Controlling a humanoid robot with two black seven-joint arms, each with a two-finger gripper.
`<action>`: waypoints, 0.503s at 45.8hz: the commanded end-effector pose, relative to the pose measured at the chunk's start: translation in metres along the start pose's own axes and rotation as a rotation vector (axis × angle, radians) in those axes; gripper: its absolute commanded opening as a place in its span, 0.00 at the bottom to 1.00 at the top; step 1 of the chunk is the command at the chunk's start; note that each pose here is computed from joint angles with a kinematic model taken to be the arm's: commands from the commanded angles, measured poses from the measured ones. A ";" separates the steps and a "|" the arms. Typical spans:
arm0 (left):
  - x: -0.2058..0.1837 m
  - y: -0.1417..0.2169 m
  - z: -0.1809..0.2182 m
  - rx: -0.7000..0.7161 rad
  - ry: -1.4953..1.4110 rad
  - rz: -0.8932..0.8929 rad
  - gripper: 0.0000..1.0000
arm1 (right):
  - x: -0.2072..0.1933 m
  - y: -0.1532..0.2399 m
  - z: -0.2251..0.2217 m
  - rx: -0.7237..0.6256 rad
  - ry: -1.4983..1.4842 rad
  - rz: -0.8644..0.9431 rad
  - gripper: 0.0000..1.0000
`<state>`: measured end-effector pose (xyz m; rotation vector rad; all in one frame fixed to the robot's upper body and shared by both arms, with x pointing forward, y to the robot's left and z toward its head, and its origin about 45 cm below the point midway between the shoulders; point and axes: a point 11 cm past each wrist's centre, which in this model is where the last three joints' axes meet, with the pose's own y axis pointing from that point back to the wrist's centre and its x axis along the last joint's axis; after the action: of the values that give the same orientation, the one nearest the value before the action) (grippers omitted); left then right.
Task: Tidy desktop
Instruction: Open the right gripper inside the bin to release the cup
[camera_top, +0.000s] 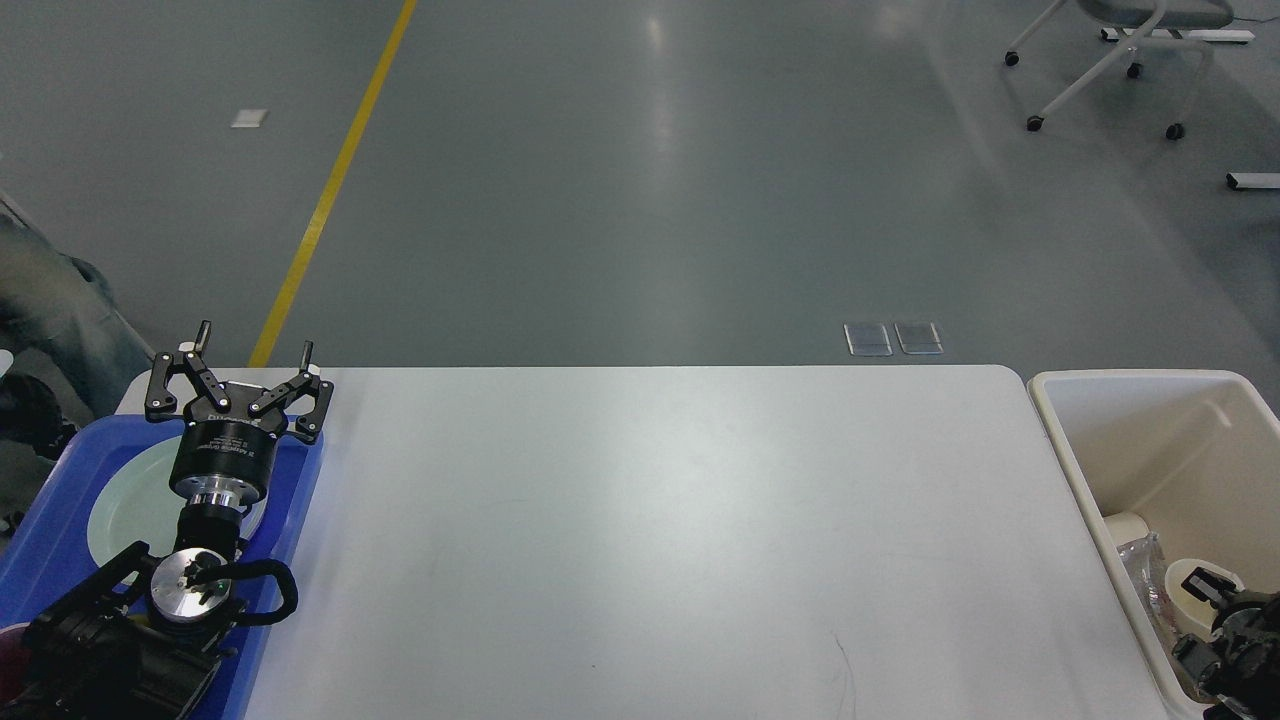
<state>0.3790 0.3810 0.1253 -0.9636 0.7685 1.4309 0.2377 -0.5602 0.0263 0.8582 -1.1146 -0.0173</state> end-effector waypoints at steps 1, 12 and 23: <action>0.000 0.000 0.000 0.000 0.000 0.000 0.96 | -0.002 0.000 0.000 0.000 0.001 -0.005 1.00; 0.000 0.000 0.000 0.000 0.000 0.000 0.96 | 0.003 0.000 -0.001 0.001 -0.005 -0.002 1.00; 0.000 0.000 0.000 0.000 0.000 0.000 0.96 | 0.008 0.000 -0.006 0.009 -0.012 -0.006 1.00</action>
<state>0.3790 0.3810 0.1253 -0.9632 0.7683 1.4308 0.2424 -0.5596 0.0287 0.8670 -1.1194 -0.0223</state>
